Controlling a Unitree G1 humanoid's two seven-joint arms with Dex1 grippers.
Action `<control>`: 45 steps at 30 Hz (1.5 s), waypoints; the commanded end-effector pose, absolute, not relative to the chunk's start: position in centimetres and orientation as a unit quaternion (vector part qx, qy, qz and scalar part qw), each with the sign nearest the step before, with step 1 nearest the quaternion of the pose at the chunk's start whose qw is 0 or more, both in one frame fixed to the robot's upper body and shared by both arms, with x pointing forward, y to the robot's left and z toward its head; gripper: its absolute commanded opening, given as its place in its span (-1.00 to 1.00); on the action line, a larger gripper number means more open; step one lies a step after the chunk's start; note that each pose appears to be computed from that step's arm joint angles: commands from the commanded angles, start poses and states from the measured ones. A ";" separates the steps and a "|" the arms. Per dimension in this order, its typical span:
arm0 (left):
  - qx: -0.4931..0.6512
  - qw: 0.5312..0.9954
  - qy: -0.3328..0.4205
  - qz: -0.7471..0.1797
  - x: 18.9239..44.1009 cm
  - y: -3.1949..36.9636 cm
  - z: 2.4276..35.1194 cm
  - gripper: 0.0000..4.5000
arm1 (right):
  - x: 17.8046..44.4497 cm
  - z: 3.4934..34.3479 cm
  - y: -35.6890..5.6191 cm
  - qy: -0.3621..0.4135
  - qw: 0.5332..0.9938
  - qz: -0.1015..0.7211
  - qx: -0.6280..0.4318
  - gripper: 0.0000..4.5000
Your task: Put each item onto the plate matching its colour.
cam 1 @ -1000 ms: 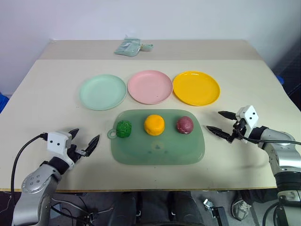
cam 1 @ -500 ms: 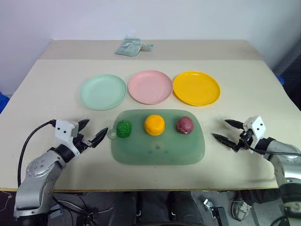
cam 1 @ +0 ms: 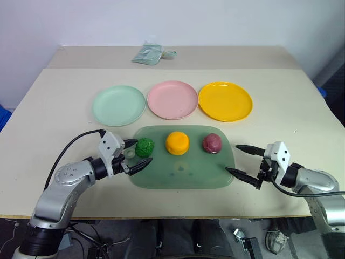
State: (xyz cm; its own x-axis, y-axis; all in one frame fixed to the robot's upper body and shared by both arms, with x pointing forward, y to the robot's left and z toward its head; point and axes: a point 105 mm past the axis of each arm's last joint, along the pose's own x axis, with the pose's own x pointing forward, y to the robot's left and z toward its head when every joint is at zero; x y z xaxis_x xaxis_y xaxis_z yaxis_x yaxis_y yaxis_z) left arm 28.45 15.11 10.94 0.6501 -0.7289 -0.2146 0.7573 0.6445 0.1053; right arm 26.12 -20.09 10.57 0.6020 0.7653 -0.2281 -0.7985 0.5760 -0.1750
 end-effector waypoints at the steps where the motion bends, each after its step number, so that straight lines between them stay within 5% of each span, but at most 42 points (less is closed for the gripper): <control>1: 0.105 0.907 0.064 -0.402 29.1 15.0 11.1 0.89 | 26.1 12.0 -18.9 0.041 0.885 0.445 -0.131 1.00; 7: 0.096 0.923 0.037 -0.371 30.1 15.4 12.0 -0.18 | 26.0 13.3 -17.7 0.036 0.884 0.448 -0.130 1.00; 13: 0.053 0.978 -0.047 -0.195 34.9 18.7 16.8 -0.18 | 26.3 14.6 -16.8 0.027 0.884 0.448 -0.134 1.00; 21: 0.056 0.998 0.005 -0.032 41.2 22.0 16.6 -0.18 | 28.1 16.3 -16.1 0.005 0.891 0.434 -0.132 1.00; 27: 0.059 0.998 0.002 -0.033 42.8 22.1 16.7 0.98 | 28.7 17.1 -15.2 0.003 0.893 0.437 -0.108 1.00; 34: 0.105 0.990 -0.054 -0.071 39.9 23.1 17.0 0.98 | 28.5 16.3 -13.8 0.018 0.890 0.440 -0.122 1.00; 40: 0.113 0.943 -0.047 -0.310 32.8 17.7 14.8 0.98 | 29.6 14.9 -14.1 0.029 0.894 0.422 -0.147 1.00; 45: 0.097 0.909 -0.003 -0.406 28.7 15.3 13.1 0.98 | 29.1 16.6 -12.4 -0.009 0.876 0.467 -0.119 1.00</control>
